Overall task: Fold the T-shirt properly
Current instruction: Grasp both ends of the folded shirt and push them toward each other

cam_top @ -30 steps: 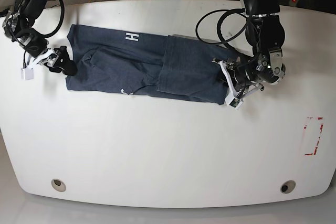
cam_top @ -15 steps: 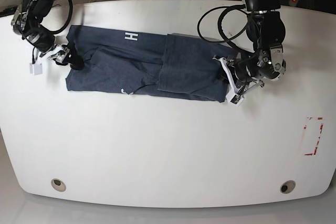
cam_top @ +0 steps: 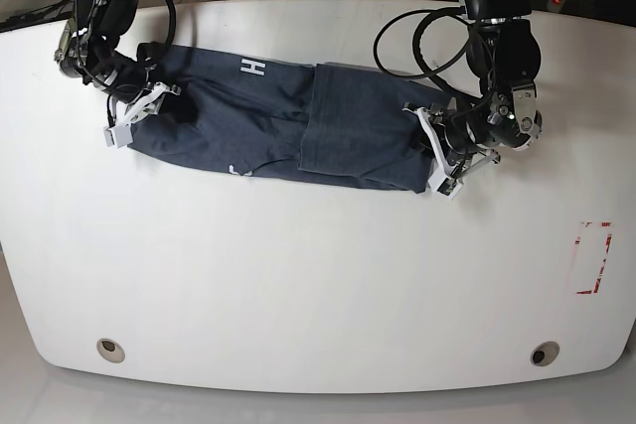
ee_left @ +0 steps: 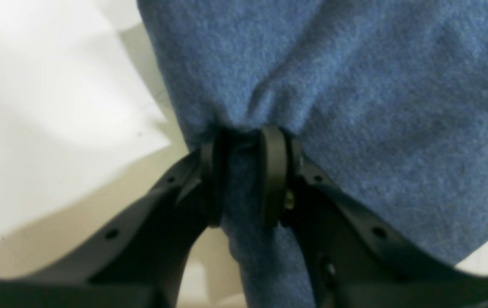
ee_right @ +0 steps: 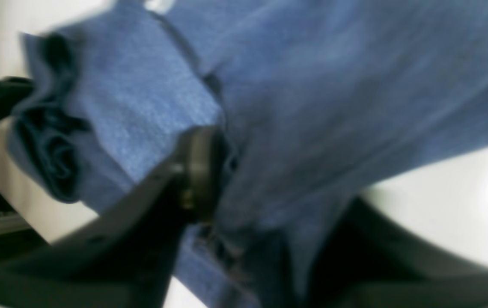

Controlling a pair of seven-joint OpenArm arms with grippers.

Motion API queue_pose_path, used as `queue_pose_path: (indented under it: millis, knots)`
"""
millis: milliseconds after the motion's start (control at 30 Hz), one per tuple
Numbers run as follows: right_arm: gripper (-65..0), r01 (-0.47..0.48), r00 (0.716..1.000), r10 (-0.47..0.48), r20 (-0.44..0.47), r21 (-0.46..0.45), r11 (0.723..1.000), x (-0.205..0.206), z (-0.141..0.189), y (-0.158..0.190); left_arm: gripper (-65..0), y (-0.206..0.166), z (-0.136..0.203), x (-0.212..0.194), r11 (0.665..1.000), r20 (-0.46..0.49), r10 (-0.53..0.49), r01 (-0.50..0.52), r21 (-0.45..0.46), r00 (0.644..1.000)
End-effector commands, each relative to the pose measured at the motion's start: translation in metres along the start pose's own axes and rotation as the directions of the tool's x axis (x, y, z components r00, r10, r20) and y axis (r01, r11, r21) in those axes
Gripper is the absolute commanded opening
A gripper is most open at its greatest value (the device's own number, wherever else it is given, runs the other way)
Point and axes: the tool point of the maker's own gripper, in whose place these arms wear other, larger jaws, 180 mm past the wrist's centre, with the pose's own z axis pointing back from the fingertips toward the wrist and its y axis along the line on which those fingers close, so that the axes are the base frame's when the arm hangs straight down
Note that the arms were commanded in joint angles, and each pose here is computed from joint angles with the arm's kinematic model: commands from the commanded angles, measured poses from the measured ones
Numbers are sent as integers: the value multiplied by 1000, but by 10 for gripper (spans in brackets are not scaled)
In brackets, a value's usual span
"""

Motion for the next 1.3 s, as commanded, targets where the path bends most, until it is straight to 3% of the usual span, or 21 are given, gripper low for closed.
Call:
queue_pose_path:
  millis: [0, 233, 333, 567, 633, 800, 1067, 1167, 1267]
  knots:
    - [-631, -54, 998, 55, 17, -22, 998, 16, 4, -2, -532, 3, 2, 1, 1000, -12, -12, 12, 13, 1000]
    - [-650, -183, 981, 187, 54, -69, 981, 42, 22, 12, -531, -2, -1, 1, 1000, -15, -5, 5, 0, 1000]
    - [-650, -257, 964, 262, 44, -90, 962, 52, 32, 23, -531, -13, -7, 3, 1000, -7, 15, -16, -24, 1000]
    - [-650, -413, 906, 421, 42, -128, 902, 80, 55, 49, -529, -30, -19, 15, 986, 20, 167, -166, -32, 986]
    - [-650, -426, 898, 434, 74, -104, 899, 85, 57, 59, -529, -38, -21, 20, 982, 29, 185, -183, -47, 982]
    - [-650, -432, 890, 415, 191, 53, 900, 93, 55, 96, -529, -50, -25, 25, 978, 37, 200, -197, -73, 979]
    - [-650, -450, 890, 412, 194, 226, 864, 75, 30, 142, -529, -51, -25, 23, 977, 35, 204, -201, -77, 978]
    - [-650, -452, 891, 421, 171, 250, 856, 67, 19, 152, -529, -51, -25, 23, 977, 35, 204, -201, -77, 978]
    - [-650, -491, 871, 464, 162, 257, 832, 67, 11, 166, -529, -51, -25, 23, 976, 34, 205, -202, -77, 978]
